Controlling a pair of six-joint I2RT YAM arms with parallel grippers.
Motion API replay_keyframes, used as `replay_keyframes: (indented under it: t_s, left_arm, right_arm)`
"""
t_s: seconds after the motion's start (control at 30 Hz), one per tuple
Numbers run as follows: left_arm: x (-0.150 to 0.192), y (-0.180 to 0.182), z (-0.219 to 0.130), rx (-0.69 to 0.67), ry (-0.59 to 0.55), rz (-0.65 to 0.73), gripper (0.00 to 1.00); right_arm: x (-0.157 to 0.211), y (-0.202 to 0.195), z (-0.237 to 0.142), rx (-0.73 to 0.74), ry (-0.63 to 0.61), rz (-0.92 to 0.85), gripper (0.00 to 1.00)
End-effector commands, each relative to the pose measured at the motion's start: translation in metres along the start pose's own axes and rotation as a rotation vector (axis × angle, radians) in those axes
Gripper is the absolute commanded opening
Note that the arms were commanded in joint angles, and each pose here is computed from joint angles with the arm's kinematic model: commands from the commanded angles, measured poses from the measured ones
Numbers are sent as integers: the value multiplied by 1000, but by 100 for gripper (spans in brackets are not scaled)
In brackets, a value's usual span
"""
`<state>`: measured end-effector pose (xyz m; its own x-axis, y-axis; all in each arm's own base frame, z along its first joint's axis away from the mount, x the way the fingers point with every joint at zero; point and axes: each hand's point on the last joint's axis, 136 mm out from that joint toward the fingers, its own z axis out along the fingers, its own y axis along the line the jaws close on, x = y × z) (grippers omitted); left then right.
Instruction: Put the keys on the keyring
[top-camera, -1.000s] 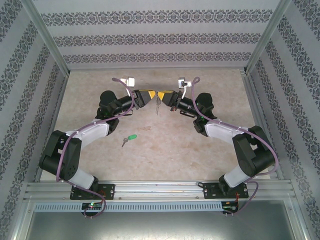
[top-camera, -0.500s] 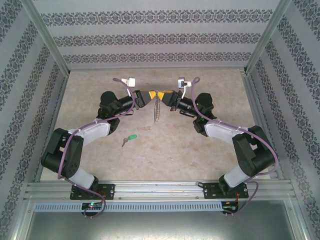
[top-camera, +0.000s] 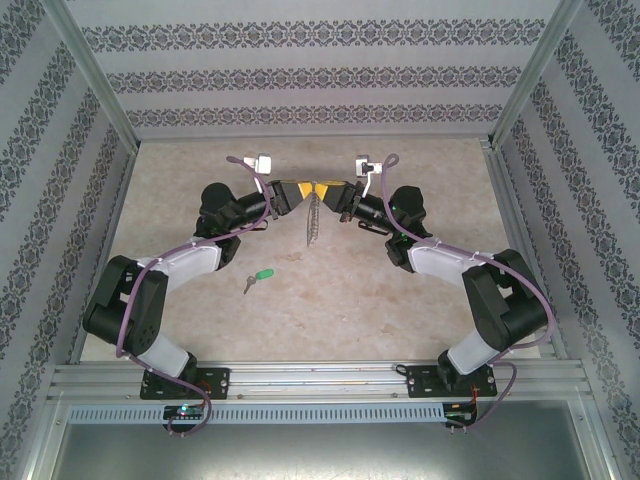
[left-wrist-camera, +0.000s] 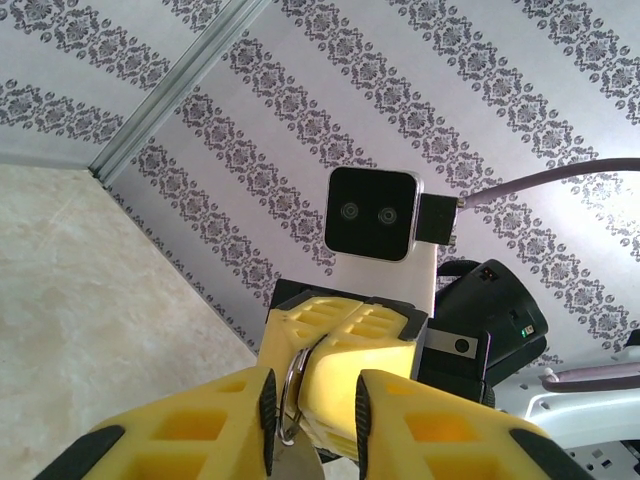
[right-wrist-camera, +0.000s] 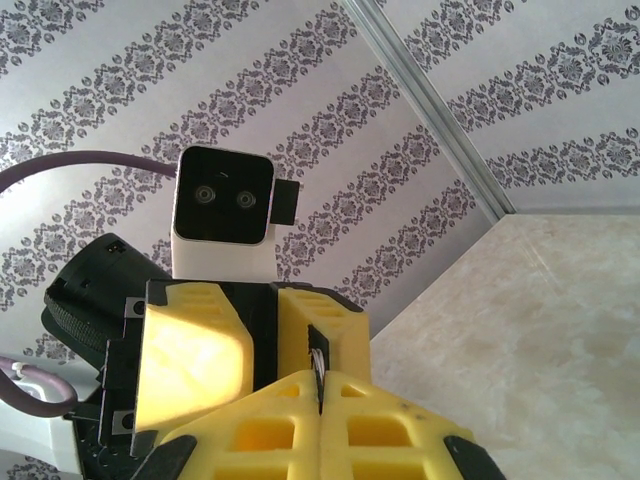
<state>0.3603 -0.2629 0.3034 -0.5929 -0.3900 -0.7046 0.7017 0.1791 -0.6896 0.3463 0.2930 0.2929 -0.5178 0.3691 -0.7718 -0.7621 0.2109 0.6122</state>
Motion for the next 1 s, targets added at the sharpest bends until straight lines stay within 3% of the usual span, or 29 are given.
replay_keyframes:
  t_s: [0.0,0.23,0.5,0.67,0.97]
  left_arm:
    - [1,-17,4,74,7,46,26]
    - [4,-15,6,77,13,43,19]
    - [2,-16,5,70,2,58,0]
    - [2,-19,2,39,24,102,0]
    - [6,-28,-4,-46,139,255,0]
  right_arm:
    - [-12,13,7,-44,-38,-31,0]
    - [-11,12,7,-44,-34,-28,0]
    - [-10,6,3,-21,-34,-23,2]
    - [-22,-12,-22,77,-66,-8,41]
    - [-17,-41,-57,346,24,-52,74]
